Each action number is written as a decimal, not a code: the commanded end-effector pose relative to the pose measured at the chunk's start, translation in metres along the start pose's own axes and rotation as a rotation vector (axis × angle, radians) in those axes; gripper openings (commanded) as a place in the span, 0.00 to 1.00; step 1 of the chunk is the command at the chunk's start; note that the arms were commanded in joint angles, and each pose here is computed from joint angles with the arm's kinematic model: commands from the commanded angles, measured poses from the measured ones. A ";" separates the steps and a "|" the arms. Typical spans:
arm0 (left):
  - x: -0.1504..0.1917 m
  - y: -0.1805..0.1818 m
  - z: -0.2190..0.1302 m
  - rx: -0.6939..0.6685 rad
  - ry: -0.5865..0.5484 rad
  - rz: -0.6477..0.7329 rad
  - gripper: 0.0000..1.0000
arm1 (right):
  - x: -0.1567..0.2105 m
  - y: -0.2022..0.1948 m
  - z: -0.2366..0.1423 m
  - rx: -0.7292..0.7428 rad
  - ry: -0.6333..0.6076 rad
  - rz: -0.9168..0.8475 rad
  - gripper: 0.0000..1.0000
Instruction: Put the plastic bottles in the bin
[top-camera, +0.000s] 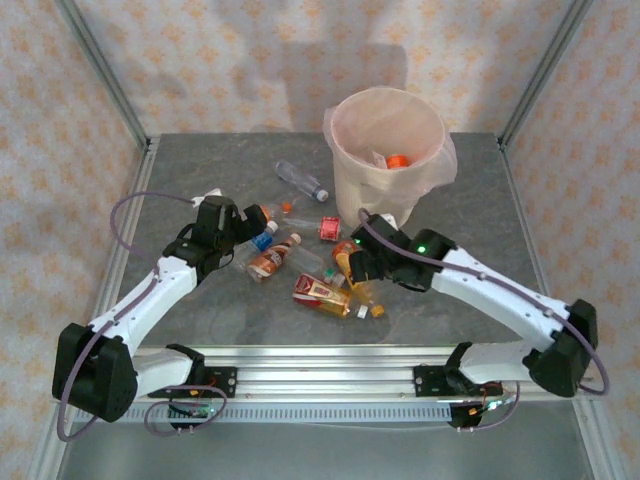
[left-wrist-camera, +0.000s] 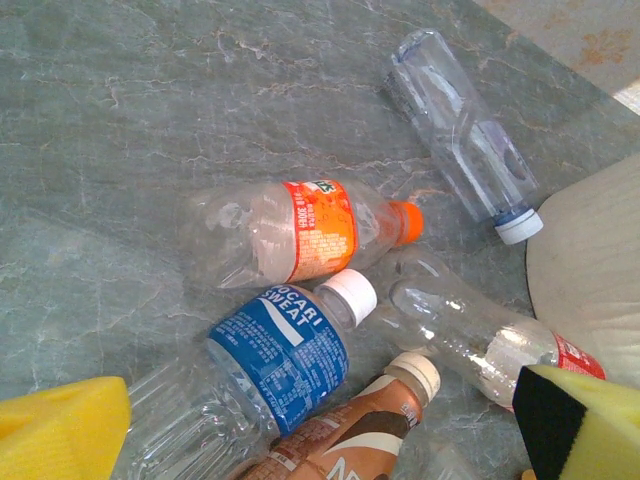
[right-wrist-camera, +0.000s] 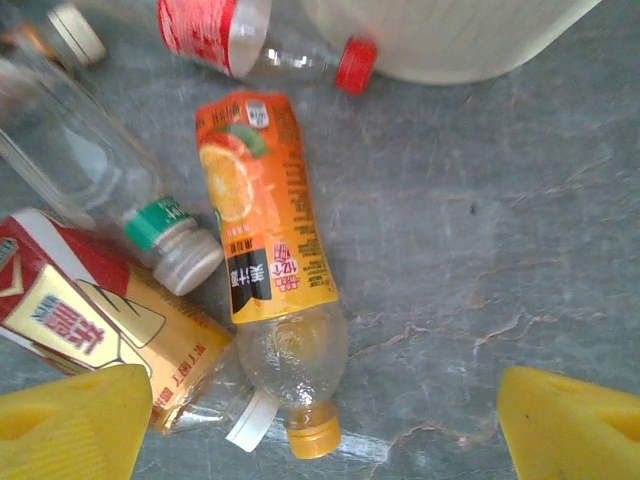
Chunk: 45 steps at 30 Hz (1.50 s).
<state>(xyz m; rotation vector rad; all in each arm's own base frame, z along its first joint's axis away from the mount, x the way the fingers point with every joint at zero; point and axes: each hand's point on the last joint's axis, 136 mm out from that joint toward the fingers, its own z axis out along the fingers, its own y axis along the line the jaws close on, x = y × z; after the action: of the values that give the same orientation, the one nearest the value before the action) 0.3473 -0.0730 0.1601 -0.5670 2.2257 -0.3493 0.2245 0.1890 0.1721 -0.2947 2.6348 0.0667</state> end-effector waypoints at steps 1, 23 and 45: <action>-0.015 -0.010 -0.002 0.031 -0.034 -0.027 1.00 | 0.004 0.014 0.017 -0.021 0.039 -0.014 0.87; -0.013 -0.007 -0.001 0.019 -0.032 -0.025 1.00 | 0.006 0.023 0.096 -0.040 0.180 -0.044 0.72; -0.016 -0.010 0.000 0.021 -0.028 -0.022 1.00 | 0.032 -0.019 0.136 0.087 0.298 0.001 0.68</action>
<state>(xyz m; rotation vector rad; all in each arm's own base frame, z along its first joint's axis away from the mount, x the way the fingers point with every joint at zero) 0.3522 -0.0744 0.1615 -0.5665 2.2237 -0.3509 0.2635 0.1889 0.0440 -0.3004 2.9180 -0.0335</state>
